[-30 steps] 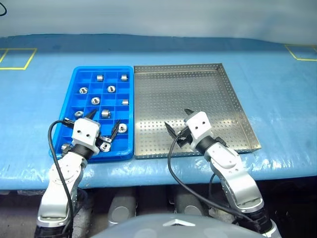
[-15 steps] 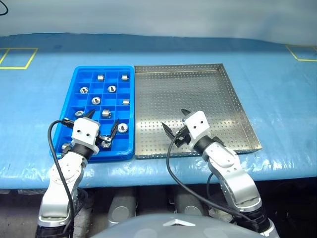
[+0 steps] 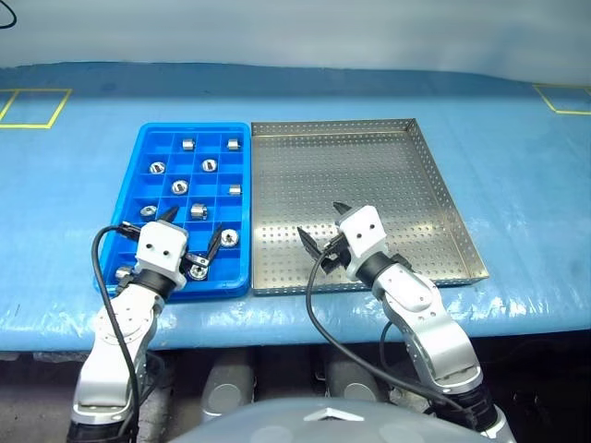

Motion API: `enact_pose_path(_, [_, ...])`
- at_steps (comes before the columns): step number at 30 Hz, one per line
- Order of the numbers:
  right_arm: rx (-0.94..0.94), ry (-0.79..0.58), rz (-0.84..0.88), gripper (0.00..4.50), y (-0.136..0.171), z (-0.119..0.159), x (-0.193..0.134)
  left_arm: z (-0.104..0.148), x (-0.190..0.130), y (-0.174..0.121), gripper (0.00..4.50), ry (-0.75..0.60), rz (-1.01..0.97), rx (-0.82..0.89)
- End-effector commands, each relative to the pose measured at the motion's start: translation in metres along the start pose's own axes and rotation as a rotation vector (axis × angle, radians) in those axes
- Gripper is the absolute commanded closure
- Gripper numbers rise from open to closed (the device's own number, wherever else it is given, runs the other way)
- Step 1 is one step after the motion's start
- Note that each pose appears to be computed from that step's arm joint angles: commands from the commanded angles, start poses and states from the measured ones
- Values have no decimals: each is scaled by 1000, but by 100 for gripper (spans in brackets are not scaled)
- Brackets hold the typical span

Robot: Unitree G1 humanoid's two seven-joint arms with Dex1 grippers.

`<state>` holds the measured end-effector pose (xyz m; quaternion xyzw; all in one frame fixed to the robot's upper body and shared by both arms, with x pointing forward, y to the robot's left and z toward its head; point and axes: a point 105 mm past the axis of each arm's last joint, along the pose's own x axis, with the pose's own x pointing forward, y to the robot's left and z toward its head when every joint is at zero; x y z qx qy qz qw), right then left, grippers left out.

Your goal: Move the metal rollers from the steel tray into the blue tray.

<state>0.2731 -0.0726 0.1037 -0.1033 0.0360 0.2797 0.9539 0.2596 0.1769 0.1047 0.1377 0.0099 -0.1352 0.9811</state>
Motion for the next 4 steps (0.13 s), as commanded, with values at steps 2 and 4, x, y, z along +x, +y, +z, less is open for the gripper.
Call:
enact_pose_path(2, [7, -39, -4, 4, -3, 10, 0, 9, -1, 0, 3, -35, 4, 12])
enact_pose_path(4, [8, -40, -5, 4, -4, 10, 1, 9, -1, 0, 3, -36, 5, 10])
